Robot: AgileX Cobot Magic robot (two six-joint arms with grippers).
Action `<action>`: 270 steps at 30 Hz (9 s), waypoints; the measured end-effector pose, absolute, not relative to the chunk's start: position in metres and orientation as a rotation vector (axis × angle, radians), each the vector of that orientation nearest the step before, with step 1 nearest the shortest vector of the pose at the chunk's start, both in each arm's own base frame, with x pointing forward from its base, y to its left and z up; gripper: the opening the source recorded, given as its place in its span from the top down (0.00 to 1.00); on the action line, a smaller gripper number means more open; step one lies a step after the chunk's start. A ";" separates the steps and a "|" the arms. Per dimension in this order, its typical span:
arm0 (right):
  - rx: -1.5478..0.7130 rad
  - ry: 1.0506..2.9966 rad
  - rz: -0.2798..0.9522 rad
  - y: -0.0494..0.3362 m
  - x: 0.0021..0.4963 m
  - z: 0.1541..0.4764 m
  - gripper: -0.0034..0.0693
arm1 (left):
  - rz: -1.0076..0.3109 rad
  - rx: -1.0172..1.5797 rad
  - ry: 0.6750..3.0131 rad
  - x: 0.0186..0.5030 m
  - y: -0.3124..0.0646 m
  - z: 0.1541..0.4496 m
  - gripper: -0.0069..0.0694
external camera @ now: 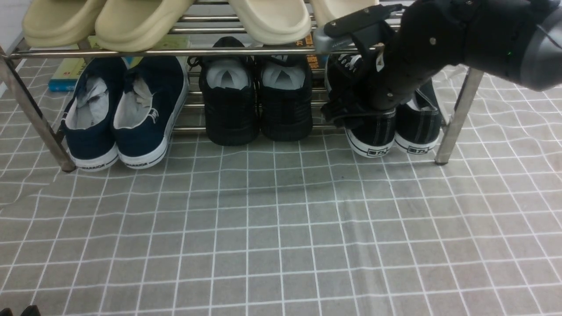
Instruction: Take the shoes off the shelf with your hand from the grey coffee tablecloth.
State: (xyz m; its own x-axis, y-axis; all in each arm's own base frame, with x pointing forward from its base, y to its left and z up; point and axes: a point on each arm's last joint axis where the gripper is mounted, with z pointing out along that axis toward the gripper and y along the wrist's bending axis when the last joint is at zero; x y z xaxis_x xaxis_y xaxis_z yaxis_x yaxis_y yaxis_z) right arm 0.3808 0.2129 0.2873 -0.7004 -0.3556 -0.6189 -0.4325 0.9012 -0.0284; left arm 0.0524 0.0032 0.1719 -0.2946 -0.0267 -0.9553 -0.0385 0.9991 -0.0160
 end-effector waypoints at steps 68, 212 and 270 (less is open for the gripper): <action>-0.358 2.854 0.476 0.208 0.267 0.243 0.87 | 0.012 -0.047 1.870 0.052 0.003 0.172 0.60; -0.471 1.700 0.431 0.032 0.050 0.278 0.97 | 0.014 -0.046 1.870 0.052 0.003 0.172 0.60; 0.034 1.875 0.060 0.002 0.052 0.174 0.91 | 0.014 -0.046 1.870 0.052 0.003 0.172 0.60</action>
